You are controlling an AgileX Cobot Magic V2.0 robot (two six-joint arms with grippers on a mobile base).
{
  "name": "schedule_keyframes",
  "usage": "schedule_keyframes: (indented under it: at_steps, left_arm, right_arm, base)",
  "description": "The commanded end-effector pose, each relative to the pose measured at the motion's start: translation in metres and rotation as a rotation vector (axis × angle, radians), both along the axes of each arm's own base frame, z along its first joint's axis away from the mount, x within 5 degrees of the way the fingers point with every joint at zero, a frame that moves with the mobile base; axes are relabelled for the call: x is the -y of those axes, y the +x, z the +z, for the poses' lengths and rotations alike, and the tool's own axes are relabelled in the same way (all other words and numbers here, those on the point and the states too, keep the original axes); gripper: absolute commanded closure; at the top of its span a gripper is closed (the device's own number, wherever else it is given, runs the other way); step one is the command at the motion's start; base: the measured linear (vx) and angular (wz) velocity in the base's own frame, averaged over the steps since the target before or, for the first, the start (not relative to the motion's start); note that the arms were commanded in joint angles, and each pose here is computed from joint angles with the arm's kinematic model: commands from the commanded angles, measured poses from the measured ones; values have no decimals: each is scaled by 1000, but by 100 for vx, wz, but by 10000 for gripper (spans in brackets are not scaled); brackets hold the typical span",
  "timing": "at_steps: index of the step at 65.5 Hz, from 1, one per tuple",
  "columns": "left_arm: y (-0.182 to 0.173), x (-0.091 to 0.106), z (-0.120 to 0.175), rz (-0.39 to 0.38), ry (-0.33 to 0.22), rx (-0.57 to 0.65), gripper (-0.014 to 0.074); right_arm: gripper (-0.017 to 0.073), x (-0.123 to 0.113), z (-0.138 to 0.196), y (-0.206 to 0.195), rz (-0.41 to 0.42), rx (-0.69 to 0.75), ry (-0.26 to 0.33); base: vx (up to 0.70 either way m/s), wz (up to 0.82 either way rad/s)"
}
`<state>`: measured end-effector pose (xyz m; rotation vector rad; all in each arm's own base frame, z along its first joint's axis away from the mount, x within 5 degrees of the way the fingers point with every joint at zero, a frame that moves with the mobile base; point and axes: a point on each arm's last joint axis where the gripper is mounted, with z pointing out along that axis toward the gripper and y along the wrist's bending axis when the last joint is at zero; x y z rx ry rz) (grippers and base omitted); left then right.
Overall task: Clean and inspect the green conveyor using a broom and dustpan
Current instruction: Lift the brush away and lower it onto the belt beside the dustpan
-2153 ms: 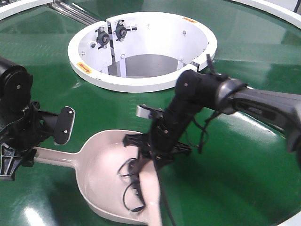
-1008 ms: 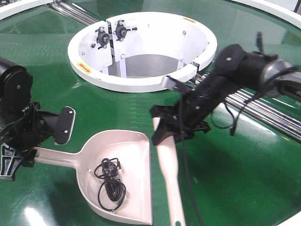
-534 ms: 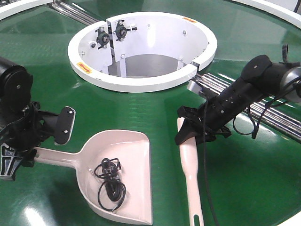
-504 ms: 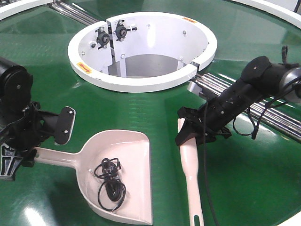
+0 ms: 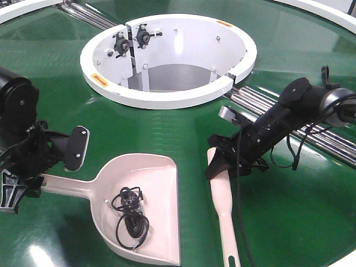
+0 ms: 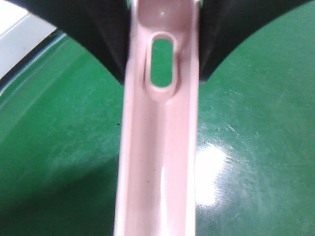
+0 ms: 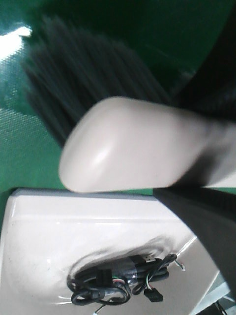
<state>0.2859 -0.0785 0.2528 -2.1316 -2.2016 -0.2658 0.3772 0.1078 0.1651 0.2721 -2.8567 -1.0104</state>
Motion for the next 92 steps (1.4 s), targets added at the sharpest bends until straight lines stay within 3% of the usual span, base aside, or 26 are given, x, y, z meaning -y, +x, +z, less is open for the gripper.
schedule_keyframes:
  at_steps: [1,17,35,44,92]
  left_arm:
    - [-3,4,16,2,-34,38,617]
    - [-3,4,16,2,-34,38,617]
    - [-3,4,16,2,-34,38,617]
    - [-3,4,16,2,-34,38,617]
    - [-3,4,16,2,-34,38,617]
  right_arm:
    - [561,1,21,-4,40,5,42]
    - [479,3,18,-4,53,2,15]
    - [215,3,19,-4,42,-4,16]
    - [129,3,19,-4,41,-4,16]
    - [118,17,26,-2,4,17,17]
  base:
    - [0,0]
    - [0,0]
    - [0,0]
    - [0,0]
    - [0,0]
